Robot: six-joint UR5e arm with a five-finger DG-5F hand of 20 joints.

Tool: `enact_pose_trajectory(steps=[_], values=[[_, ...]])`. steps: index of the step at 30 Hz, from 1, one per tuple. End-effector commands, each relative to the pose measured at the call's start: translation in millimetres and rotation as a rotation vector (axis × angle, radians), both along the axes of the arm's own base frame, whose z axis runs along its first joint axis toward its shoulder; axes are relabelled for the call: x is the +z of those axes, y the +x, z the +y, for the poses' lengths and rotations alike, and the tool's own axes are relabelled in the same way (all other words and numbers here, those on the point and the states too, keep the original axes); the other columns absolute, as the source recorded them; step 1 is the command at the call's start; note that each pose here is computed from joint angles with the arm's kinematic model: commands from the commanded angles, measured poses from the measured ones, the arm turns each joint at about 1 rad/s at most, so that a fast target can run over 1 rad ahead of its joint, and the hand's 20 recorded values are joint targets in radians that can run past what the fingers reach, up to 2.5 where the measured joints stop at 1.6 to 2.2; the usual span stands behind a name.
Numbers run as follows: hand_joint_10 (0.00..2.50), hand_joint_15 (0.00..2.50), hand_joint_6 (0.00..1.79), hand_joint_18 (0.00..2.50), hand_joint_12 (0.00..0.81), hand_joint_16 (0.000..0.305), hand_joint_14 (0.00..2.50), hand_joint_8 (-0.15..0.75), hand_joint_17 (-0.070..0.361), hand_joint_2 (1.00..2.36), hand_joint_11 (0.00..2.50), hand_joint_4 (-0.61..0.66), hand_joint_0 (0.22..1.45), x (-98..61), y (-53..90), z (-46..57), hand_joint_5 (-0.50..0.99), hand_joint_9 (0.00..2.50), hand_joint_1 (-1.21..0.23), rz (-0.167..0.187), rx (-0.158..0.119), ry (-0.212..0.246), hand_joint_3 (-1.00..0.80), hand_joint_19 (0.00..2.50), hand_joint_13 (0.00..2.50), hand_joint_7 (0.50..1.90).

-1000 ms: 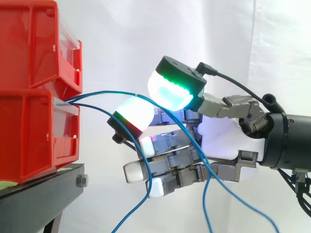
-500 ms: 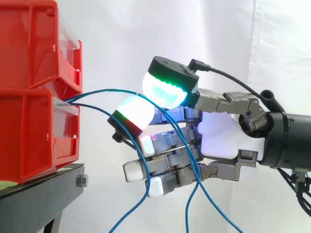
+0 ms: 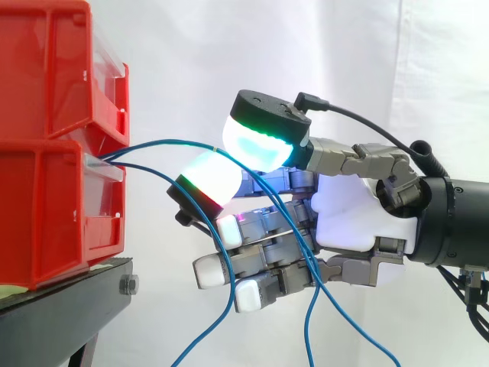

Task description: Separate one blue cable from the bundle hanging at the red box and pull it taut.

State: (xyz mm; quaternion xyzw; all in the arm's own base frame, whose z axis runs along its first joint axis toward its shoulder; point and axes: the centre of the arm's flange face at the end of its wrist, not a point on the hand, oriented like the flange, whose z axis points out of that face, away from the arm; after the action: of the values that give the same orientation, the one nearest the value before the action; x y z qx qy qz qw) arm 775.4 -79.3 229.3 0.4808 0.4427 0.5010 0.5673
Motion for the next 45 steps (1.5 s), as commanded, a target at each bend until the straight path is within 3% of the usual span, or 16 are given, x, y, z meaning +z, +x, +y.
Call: enact_pose_trajectory(steps=[1,7,13,26,34,38,45], values=[[0.01,0.45,0.8,0.9,0.471,0.065,0.01,0.403,0.146,1.0,0.66,0.23,0.64,-1.0,-0.1,1.0,-0.18,0.81,-0.62,0.002,0.001,0.001,-0.05,0.43,0.81,0.95],[0.01,0.44,0.77,0.89,0.466,0.064,0.01,0.4,0.145,1.0,0.66,0.23,0.64,-1.0,-0.3,-0.2,-0.17,0.81,-0.6,0.002,0.0,-0.001,-0.04,0.44,0.79,0.96],[0.01,0.45,0.7,0.88,0.459,0.063,0.01,0.394,0.142,1.02,0.65,0.22,0.65,-0.3,0.2,1.0,-0.14,0.81,-0.59,0.0,0.001,-0.001,-0.04,0.45,0.78,1.08],[0.01,0.46,0.64,0.86,0.452,0.061,0.01,0.39,0.138,1.0,0.65,0.23,0.68,-0.3,0.2,0.9,-0.11,0.82,-0.59,0.0,0.0,0.001,-0.02,0.45,0.77,1.18],[0.01,0.45,0.71,0.88,0.461,0.063,0.01,0.401,0.141,1.0,0.68,0.23,0.66,-0.3,0.2,0.9,-0.14,0.81,-0.7,0.0,0.0,0.001,0.0,0.43,0.79,1.09],[0.01,0.45,0.82,0.88,0.457,0.061,0.01,0.397,0.138,1.01,0.71,0.23,0.66,0.9,0.1,0.9,-0.19,0.8,-0.76,-0.001,0.0,0.0,-0.01,0.41,0.79,0.98],[0.01,0.46,0.88,0.85,0.436,0.056,0.01,0.377,0.127,1.01,0.78,0.24,0.68,-0.3,0.1,-0.3,-0.22,0.76,-0.82,0.0,-0.002,0.001,-0.06,0.42,0.77,1.01]])
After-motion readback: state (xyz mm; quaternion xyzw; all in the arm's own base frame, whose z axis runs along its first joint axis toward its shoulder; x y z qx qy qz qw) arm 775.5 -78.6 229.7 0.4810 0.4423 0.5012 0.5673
